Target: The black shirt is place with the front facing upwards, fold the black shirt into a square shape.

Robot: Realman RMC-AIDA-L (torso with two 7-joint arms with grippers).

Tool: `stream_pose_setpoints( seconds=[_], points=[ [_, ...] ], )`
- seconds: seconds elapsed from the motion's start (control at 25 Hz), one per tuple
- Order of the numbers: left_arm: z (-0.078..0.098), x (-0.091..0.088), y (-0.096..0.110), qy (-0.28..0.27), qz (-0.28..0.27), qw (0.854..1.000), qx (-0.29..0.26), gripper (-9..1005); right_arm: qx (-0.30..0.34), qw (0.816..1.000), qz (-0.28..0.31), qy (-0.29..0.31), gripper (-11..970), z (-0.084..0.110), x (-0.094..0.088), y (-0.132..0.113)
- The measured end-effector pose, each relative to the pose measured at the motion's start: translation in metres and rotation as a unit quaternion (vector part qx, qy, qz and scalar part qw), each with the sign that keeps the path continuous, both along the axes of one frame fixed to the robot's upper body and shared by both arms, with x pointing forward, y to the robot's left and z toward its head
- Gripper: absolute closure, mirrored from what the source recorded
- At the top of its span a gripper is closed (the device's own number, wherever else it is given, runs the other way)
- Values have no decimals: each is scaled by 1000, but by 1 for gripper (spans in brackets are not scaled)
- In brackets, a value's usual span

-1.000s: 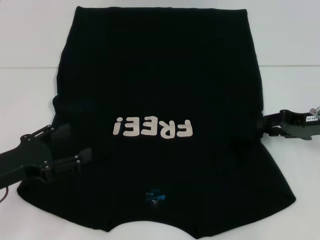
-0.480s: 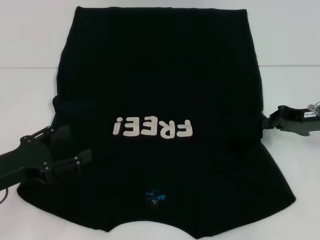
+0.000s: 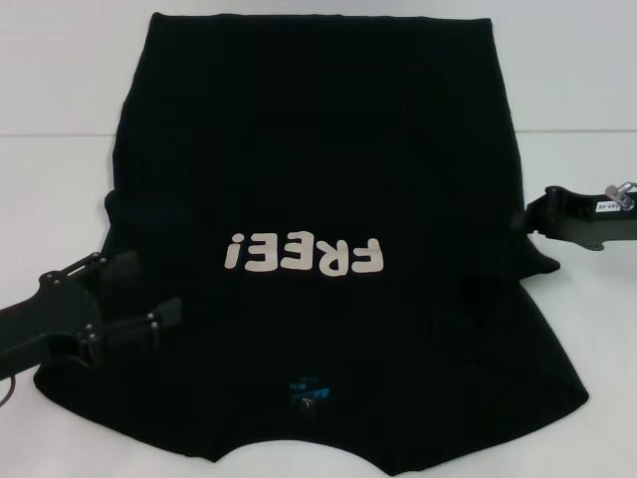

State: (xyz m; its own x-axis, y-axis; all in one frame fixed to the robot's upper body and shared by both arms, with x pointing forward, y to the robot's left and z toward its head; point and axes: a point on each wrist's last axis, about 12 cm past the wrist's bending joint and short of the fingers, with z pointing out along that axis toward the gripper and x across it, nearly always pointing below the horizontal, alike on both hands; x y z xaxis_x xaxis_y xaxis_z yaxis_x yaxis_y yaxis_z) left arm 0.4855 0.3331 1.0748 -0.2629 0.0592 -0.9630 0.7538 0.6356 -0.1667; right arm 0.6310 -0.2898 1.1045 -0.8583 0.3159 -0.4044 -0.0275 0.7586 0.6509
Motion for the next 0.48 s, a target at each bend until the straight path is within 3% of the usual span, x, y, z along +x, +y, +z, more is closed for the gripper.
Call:
stream_pose_setpoints(
  seconds=[0.28, 0.48],
  points=[
    [0, 0, 1, -1, 1, 1000, 1, 52, 1, 1000, -1, -8, 895, 2, 4, 6],
    [0, 0, 1, -1, 1, 1000, 1, 52, -8, 1000, -1, -3, 866, 5, 3, -8]
  ],
)
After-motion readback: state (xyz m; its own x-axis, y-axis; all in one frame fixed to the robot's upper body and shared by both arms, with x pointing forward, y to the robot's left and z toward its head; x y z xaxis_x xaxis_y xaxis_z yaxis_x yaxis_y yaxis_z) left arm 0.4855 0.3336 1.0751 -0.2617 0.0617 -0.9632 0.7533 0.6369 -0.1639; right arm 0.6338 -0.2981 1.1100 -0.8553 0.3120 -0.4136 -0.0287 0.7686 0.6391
